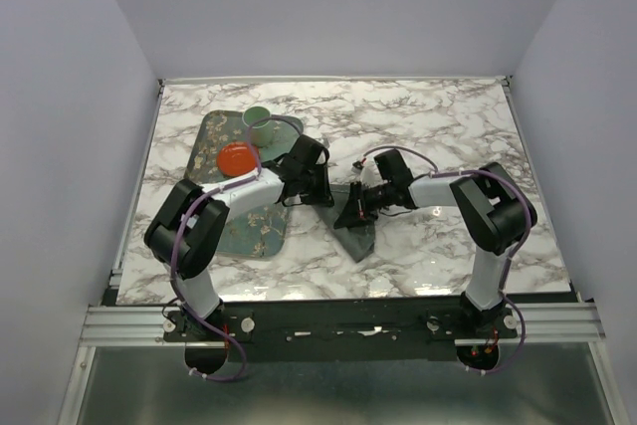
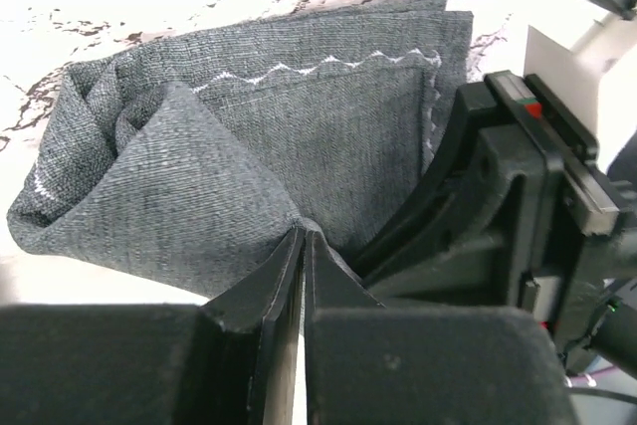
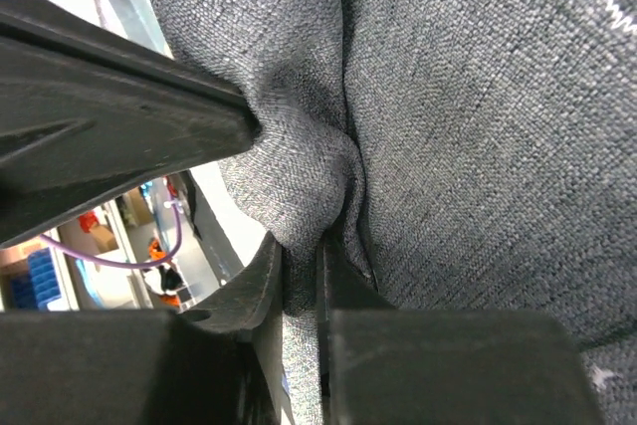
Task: Fold the napkin, place the utensils inside, and roll it up
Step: Roll the napkin with the utensil
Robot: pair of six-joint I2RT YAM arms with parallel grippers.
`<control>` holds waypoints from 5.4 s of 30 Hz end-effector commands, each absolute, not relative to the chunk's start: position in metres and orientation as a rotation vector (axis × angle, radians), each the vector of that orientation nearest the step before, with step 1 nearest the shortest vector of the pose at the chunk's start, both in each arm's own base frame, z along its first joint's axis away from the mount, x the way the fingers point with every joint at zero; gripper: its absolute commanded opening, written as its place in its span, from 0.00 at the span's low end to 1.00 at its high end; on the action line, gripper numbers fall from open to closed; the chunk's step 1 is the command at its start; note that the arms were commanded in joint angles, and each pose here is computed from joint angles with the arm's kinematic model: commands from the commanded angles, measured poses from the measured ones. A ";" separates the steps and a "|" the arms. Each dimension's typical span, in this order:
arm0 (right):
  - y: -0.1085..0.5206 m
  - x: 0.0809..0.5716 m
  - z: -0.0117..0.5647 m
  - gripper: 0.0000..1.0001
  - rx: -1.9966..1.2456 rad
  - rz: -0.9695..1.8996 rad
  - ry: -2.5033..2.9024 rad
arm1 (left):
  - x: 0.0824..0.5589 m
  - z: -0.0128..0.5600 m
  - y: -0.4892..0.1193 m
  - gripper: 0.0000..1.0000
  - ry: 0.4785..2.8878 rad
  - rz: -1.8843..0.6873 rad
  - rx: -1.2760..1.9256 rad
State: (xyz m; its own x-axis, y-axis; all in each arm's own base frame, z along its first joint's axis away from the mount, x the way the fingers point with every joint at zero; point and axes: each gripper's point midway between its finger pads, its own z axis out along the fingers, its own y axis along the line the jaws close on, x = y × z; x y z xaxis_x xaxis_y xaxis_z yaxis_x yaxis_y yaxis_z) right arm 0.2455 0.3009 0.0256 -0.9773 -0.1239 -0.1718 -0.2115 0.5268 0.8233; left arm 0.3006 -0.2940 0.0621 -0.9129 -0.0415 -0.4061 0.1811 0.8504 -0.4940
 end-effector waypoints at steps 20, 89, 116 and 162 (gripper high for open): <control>0.274 0.255 0.077 0.54 -0.651 0.758 2.590 | 0.302 0.002 -0.260 0.09 2.684 -0.553 0.048; 0.267 0.244 -0.030 0.53 -0.704 -0.071 2.490 | 0.308 0.033 -0.277 0.28 2.645 -0.926 -0.041; 0.310 0.198 -0.018 0.20 -0.565 0.816 2.808 | 0.354 0.115 -0.233 0.32 2.444 -0.690 0.015; 0.284 0.256 0.004 0.33 -0.347 1.482 2.779 | 0.337 0.055 -0.278 0.29 2.531 -0.660 -0.019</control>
